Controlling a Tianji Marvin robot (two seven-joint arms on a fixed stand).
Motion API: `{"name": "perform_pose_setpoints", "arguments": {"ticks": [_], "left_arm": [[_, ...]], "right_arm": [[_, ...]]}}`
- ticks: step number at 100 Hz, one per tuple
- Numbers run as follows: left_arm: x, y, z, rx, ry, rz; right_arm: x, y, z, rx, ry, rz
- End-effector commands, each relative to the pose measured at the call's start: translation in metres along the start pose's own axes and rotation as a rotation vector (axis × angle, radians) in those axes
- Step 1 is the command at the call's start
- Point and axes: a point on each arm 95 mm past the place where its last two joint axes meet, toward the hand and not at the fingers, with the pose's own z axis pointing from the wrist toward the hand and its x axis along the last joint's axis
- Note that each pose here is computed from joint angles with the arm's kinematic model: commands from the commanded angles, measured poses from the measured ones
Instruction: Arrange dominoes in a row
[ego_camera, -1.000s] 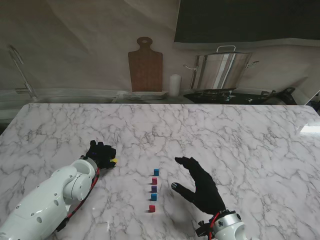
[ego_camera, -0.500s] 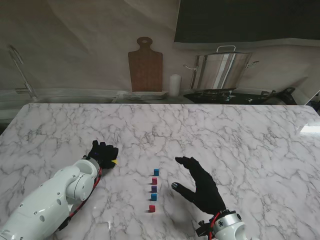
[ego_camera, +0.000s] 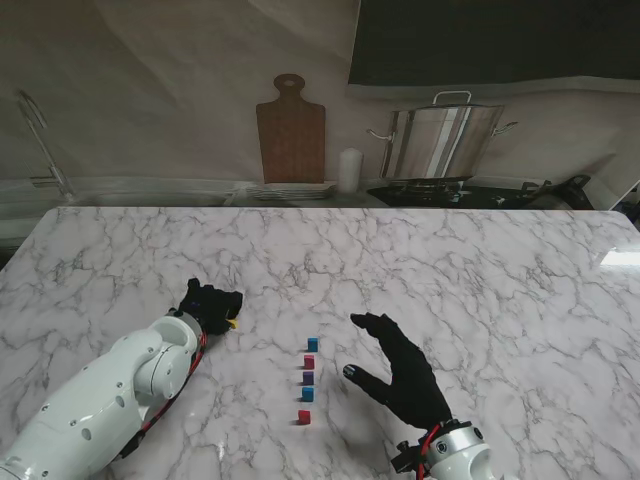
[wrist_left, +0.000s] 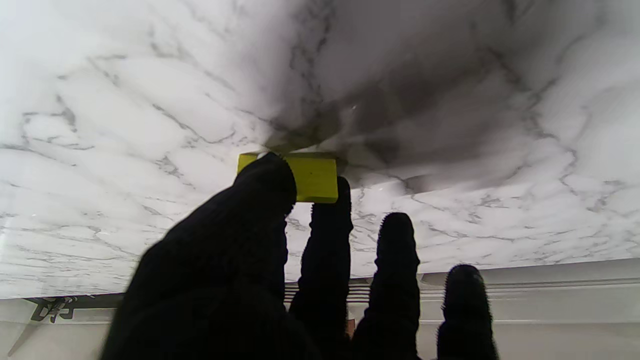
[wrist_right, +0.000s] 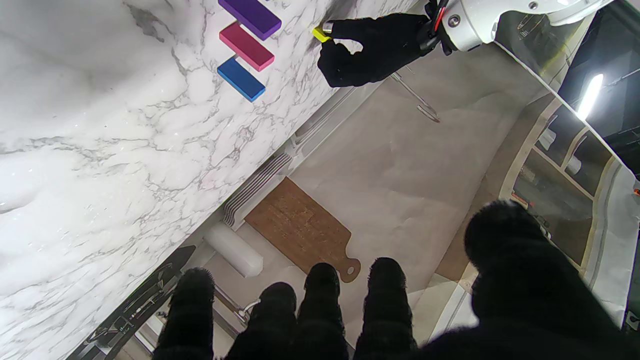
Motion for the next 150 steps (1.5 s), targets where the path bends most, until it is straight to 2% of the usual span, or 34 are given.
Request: {"name": "perform_pose_setpoints", "arguments": {"ticks": [1,40,87,123,150], "left_arm": [[0.003,0.021,-0.002,-0.066,0.001,-0.002],[0.002,0.018,-0.003,-0.061,0.019,0.020],[0.004,0.016,-0.006,-0.036,0.006,-0.001],[0.010,-0.007,-0.022,0.063,0.044,-0.075],[0.021,-0.020,-0.032,0.090,0.091,-0.163]], "right_arm": [[0.000,-0.001,-0.001,0.000,-0.006,0.004],[0.000,0.000,-0.001,-0.002,-0.004,0.004],[0.000,-0.001,-0.001,-0.002,-0.004,0.005],[0.000,-0.001,-0.001,-0.002,-0.004,0.004],[0.000,-0.001,-0.001,-0.007,-0.003,0.006]]}}
